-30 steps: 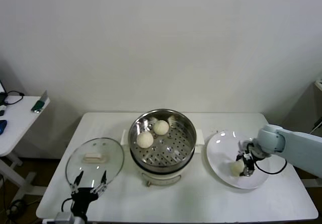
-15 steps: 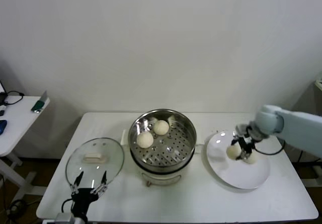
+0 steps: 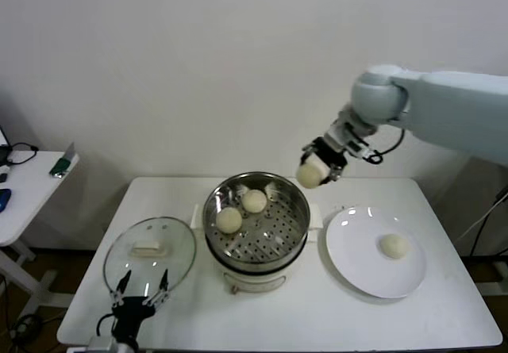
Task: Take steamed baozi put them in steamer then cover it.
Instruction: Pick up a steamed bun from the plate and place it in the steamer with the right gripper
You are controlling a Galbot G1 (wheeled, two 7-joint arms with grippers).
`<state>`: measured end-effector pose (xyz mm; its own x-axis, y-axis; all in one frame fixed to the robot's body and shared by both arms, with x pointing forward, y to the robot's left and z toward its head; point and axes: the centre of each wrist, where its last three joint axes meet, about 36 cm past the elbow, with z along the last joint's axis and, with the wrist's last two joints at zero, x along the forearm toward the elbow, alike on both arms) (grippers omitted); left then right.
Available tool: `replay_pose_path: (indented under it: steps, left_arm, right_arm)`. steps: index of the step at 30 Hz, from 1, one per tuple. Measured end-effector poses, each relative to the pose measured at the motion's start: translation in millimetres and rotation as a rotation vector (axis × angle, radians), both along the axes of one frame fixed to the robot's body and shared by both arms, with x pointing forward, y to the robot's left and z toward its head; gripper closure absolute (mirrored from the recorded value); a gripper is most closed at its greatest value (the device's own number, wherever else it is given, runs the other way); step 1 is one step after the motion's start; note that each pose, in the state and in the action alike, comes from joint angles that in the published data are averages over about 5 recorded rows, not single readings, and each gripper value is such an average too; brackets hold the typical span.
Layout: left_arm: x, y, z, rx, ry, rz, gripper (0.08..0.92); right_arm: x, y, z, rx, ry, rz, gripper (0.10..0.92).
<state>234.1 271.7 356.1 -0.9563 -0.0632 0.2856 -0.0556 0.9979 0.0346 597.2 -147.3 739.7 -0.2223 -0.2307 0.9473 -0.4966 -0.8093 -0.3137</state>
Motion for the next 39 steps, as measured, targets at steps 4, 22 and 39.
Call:
replay_pose_path:
  steps: [4,22,39]
  left_arm:
    - [-1.2,0.8,1.2,0.003,-0.001,0.002,0.177]
    - [-2.2,8.2,1.4,0.016,-0.007,0.008,0.177]
    - [-3.6,6.7,3.2,0.013,-0.010,0.006,0.177]
  right_arm:
    - [-16.4,38.6,-17.2,-0.043,0.004,0.139,0.361]
    - [-40.0,99.6,-128.0,-0.115,0.056,0.380,0.361]
    - [-23.8,92.4,-123.1,-0.114,0.046,0.361,0.200]
